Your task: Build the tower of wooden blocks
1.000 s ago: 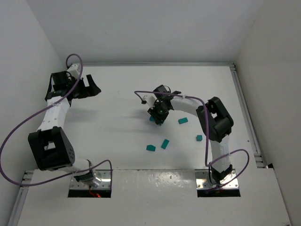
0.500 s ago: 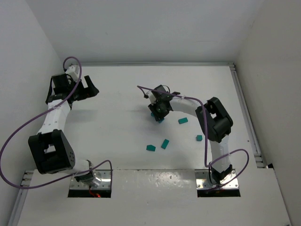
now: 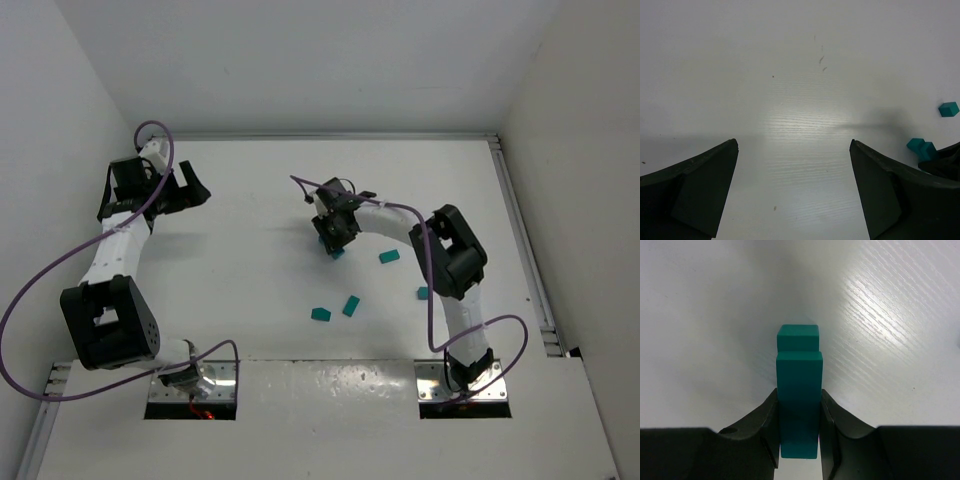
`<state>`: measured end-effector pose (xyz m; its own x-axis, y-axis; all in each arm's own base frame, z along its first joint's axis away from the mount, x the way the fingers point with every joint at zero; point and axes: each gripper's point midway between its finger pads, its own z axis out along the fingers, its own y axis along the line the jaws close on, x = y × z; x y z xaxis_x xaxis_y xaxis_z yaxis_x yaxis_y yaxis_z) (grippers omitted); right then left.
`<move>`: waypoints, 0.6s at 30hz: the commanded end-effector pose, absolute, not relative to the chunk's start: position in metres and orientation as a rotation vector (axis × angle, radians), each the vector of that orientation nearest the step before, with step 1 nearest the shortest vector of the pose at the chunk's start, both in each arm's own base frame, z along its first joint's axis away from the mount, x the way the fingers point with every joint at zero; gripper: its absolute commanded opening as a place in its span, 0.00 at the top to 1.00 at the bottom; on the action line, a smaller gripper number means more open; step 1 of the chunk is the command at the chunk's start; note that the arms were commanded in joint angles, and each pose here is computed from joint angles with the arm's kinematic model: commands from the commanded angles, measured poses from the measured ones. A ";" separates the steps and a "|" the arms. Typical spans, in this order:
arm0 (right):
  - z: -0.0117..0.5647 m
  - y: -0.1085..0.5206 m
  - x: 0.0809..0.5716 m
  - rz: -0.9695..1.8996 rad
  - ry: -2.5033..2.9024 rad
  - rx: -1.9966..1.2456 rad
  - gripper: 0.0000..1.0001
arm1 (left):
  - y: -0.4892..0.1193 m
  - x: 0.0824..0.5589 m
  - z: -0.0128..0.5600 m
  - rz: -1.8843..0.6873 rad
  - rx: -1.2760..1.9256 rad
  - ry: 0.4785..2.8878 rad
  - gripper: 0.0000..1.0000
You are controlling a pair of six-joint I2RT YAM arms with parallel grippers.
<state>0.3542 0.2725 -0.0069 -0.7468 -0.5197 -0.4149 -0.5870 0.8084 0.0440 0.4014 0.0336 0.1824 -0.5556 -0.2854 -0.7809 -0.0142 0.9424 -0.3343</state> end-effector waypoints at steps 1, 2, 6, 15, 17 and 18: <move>-0.012 0.274 0.350 0.227 2.668 -0.772 0.88 | 0.029 0.405 0.198 -0.363 -0.183 2.083 0.00; -0.013 0.273 0.349 0.231 2.686 -0.742 0.91 | 0.029 0.405 0.198 -0.363 -0.183 2.083 0.00; -0.013 0.275 0.347 0.233 2.718 -0.646 1.00 | 0.028 0.405 0.198 -0.369 -0.193 2.083 0.00; -0.003 0.274 0.341 0.043 2.731 -0.330 1.00 | 0.027 0.405 0.198 -0.378 -0.187 2.083 0.00; -0.002 0.272 0.342 -0.030 2.721 -0.290 1.00 | 0.027 0.405 0.198 -0.378 -0.187 2.083 0.00; -0.002 0.274 0.341 -0.029 2.727 -0.254 1.00 | 0.027 0.405 0.198 -0.378 -0.187 2.083 0.00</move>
<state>0.3415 0.2778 -0.0056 -0.8804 -0.2779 -0.3842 -0.3014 0.9535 0.0011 0.4014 0.0334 0.1819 -0.5554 -0.2868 -0.7806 -0.0140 0.9418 -0.3360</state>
